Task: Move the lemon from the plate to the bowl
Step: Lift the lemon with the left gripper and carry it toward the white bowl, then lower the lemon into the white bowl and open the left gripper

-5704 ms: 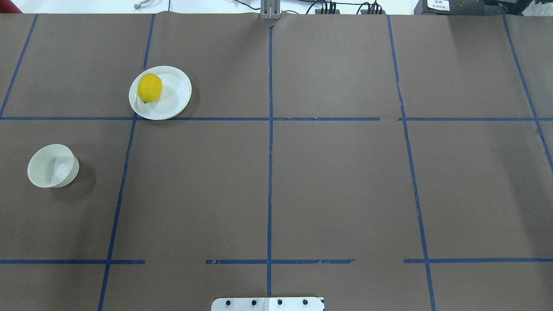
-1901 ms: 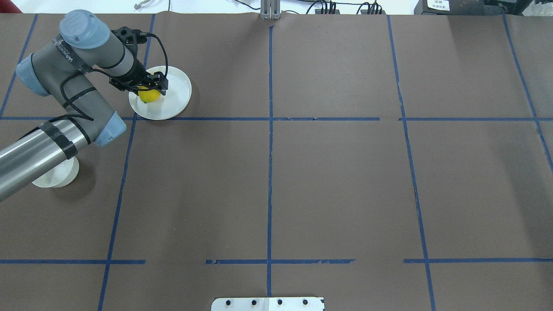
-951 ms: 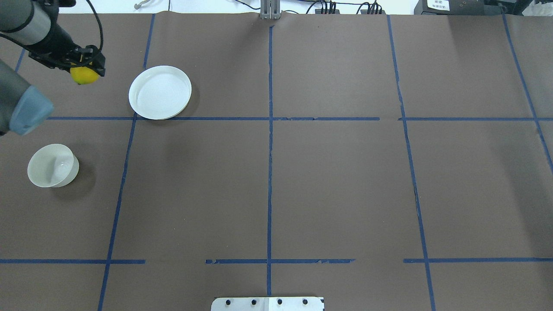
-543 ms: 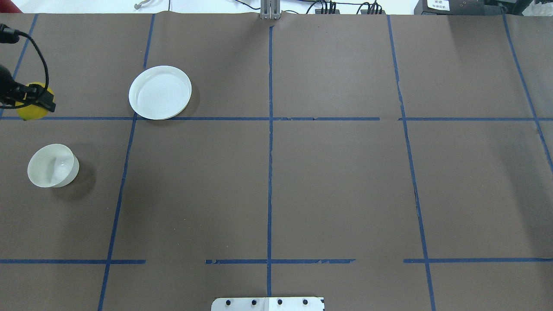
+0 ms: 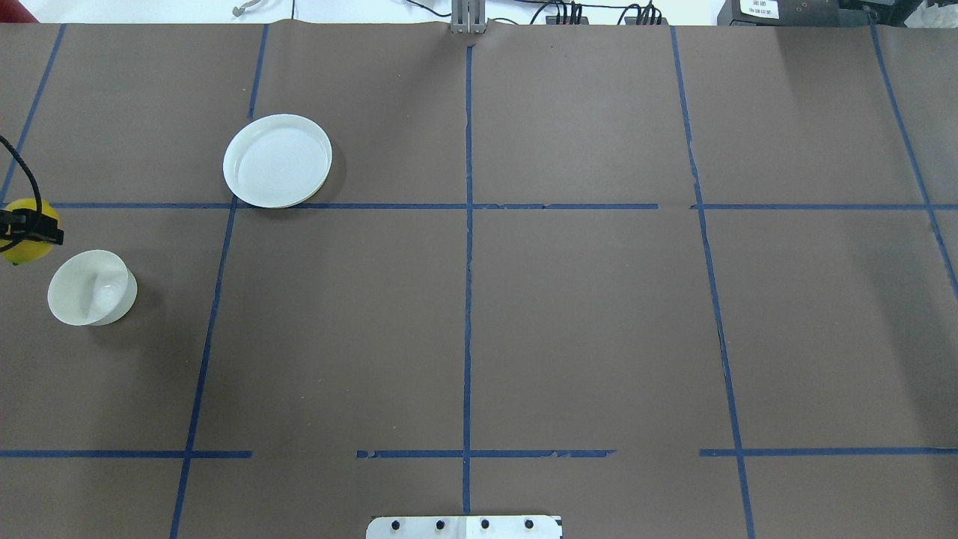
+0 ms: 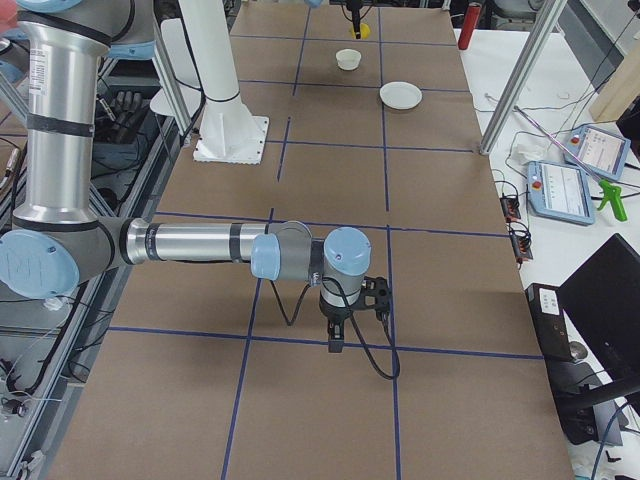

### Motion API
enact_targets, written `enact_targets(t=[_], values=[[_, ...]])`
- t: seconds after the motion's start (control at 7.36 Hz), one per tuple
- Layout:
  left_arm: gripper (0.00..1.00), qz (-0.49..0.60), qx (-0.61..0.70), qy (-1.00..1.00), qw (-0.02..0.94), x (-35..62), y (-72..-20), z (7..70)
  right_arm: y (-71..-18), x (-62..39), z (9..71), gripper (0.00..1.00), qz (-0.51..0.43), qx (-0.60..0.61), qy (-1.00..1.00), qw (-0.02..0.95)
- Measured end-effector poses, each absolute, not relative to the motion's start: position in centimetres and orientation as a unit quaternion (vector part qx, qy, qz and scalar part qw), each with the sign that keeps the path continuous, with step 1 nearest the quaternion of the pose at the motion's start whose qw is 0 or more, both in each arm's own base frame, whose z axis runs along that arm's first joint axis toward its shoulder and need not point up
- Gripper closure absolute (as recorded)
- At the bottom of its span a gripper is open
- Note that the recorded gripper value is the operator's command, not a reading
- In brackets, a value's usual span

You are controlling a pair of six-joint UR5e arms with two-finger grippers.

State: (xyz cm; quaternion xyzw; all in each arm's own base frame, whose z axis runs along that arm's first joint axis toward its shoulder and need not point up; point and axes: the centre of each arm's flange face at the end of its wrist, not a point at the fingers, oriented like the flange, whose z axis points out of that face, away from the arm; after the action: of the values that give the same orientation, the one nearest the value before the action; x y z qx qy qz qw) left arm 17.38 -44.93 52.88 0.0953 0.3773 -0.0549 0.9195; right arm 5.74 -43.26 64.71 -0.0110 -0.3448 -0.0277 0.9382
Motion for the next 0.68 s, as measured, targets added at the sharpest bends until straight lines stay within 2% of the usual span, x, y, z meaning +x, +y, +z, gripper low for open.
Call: enact_targets(t=[0.27,0.54,0.68], values=[[0.93,-0.056,0.094,0.392,0.913,19.9,-44.2,56.0,-43.3,5.7,64.7,0.0,-0.028,-0.011,-0.345,0.938],[0.91,-0.046,0.092,0.405,0.908,21.3,-43.5,56.3,-43.3,5.7,64.7,0.0,-0.028,-0.011,-0.345,0.938],[0.32,-0.039,0.085,0.409,0.908,22.0,-43.2,56.4,-43.3,5.7,64.7,0.0,-0.028,-0.011,-0.345,0.938]])
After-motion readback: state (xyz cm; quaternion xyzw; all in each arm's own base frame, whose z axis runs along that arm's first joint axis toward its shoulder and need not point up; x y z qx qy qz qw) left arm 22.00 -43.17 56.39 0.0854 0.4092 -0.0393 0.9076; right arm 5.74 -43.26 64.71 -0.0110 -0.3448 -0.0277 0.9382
